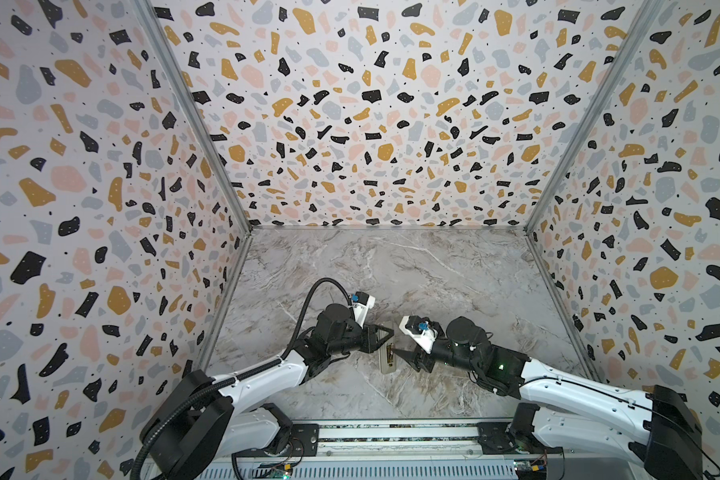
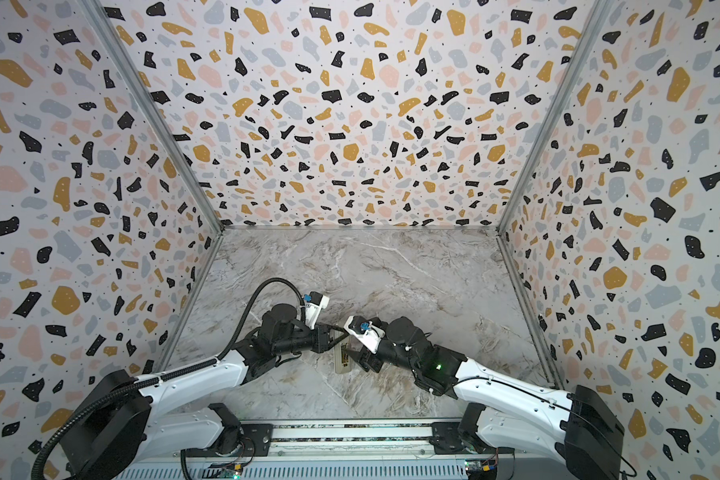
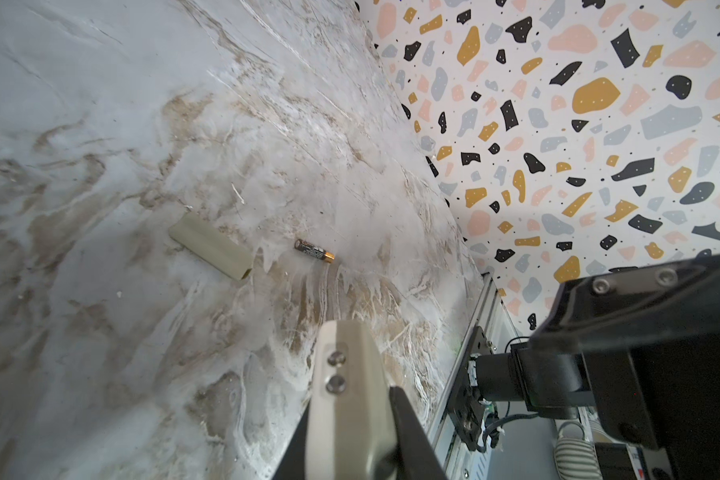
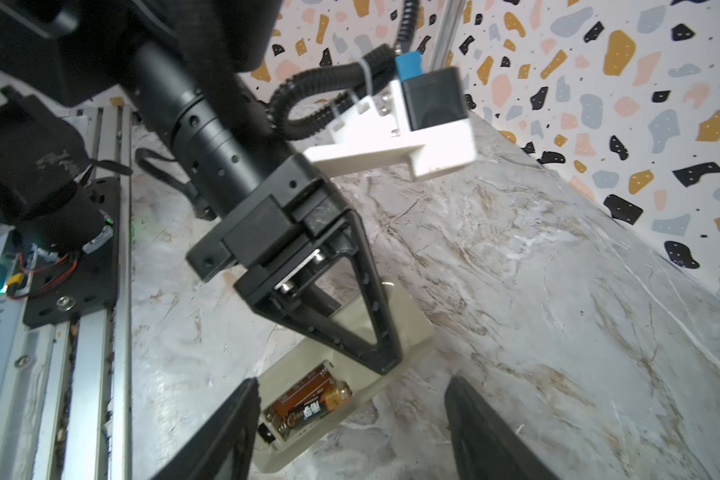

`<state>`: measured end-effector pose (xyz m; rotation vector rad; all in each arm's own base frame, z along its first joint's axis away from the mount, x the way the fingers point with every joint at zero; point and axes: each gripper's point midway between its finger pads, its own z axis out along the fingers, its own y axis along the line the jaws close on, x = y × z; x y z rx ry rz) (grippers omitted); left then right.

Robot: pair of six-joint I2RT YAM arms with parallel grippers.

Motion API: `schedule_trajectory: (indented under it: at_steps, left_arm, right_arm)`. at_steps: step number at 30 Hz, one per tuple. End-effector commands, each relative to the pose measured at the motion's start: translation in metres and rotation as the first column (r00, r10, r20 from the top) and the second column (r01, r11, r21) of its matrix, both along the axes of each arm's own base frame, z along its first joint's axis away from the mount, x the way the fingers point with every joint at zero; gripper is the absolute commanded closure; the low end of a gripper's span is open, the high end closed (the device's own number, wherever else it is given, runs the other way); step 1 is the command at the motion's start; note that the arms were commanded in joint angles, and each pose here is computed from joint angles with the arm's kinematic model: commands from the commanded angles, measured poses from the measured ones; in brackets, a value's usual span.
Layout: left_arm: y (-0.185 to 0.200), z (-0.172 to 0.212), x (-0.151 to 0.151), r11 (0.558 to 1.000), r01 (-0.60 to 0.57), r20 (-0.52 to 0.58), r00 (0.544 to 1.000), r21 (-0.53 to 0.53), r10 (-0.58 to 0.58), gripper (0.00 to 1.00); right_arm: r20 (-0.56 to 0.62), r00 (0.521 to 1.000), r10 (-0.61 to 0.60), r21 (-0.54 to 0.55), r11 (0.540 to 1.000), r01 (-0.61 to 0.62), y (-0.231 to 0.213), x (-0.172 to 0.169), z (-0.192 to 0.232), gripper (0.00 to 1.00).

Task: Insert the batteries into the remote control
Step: 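Press the battery down into the compartment with the right gripper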

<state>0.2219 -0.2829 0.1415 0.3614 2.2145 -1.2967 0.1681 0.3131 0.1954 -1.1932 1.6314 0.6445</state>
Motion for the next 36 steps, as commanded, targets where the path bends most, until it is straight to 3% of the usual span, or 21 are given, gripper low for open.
schedule_trajectory:
  at_steps: [1, 22, 36]
  left_arm:
    - [-0.005, 0.016, -0.009, 0.997, 0.07, 0.032, 0.997, -0.035, -0.069, 1.0]
    - [0.002, 0.012, -0.025, 0.991, 0.134, 0.013, 0.991, -0.015, -0.134, 1.0]
    - [0.002, 0.011, -0.026, 0.991, 0.135, 0.012, 0.991, -0.016, -0.135, 1.0]
  right_arm:
    - [0.046, 0.998, 0.033, -0.064, 0.998, -0.03, 0.002, -0.01, -0.004, 0.31]
    - [0.099, 0.993, 0.07, -0.211, 0.976, -0.048, 0.018, -0.02, -0.024, 0.65]
    - [0.094, 0.994, 0.063, -0.244, 0.969, -0.038, 0.019, -0.019, -0.034, 0.71]
